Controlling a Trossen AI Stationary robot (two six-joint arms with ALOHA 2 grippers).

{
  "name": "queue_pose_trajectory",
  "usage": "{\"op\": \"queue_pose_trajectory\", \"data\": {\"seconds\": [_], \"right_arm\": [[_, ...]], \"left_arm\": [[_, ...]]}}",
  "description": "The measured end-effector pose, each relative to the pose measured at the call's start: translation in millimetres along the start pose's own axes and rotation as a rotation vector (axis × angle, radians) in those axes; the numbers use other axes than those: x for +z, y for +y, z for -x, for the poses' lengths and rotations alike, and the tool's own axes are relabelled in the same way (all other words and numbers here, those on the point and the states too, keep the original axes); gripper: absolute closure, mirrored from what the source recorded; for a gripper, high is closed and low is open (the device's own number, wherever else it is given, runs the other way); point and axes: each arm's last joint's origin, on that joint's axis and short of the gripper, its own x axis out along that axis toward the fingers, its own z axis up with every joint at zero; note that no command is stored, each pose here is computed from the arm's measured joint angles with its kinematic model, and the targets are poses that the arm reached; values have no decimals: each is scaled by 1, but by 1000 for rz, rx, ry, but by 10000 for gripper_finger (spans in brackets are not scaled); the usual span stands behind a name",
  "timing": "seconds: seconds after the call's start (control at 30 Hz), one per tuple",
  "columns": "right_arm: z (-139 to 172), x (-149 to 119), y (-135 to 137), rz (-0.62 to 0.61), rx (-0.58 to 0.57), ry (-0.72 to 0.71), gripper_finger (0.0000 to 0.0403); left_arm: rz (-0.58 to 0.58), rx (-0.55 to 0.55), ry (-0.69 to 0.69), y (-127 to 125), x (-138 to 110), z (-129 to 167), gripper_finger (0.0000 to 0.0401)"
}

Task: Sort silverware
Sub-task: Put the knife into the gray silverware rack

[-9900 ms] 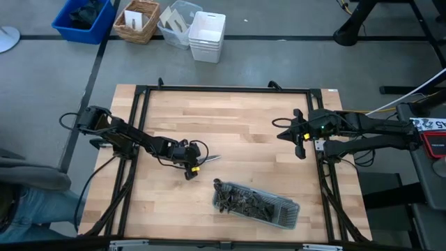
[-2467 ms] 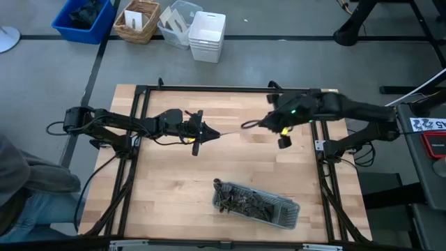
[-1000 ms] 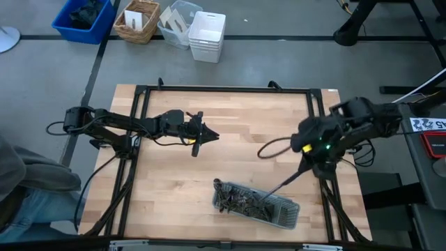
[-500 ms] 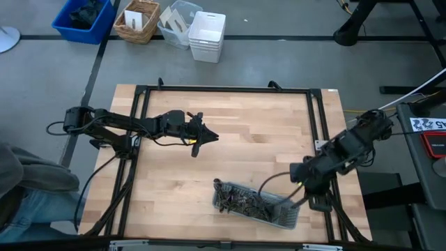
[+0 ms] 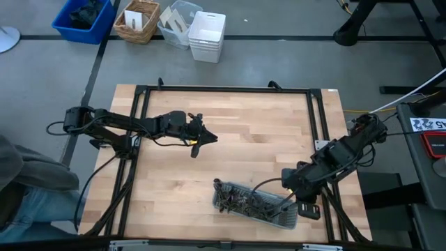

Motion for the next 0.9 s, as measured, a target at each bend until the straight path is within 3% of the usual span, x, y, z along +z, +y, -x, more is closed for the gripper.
{"op": "queue_pose_trajectory", "data": {"seconds": [0.27,0.57,0.9], "right_arm": [[2,1,-3,14,-82,-86,402],[0,2,-4,8,-120,-91,402],[-31,19,2,80,-172,-2,402]], "left_arm": [[8,6,49,0,-5,0,352],[6,6,57,1,-6,0,352],[-3,7,65,1,-6,0,352]]}}
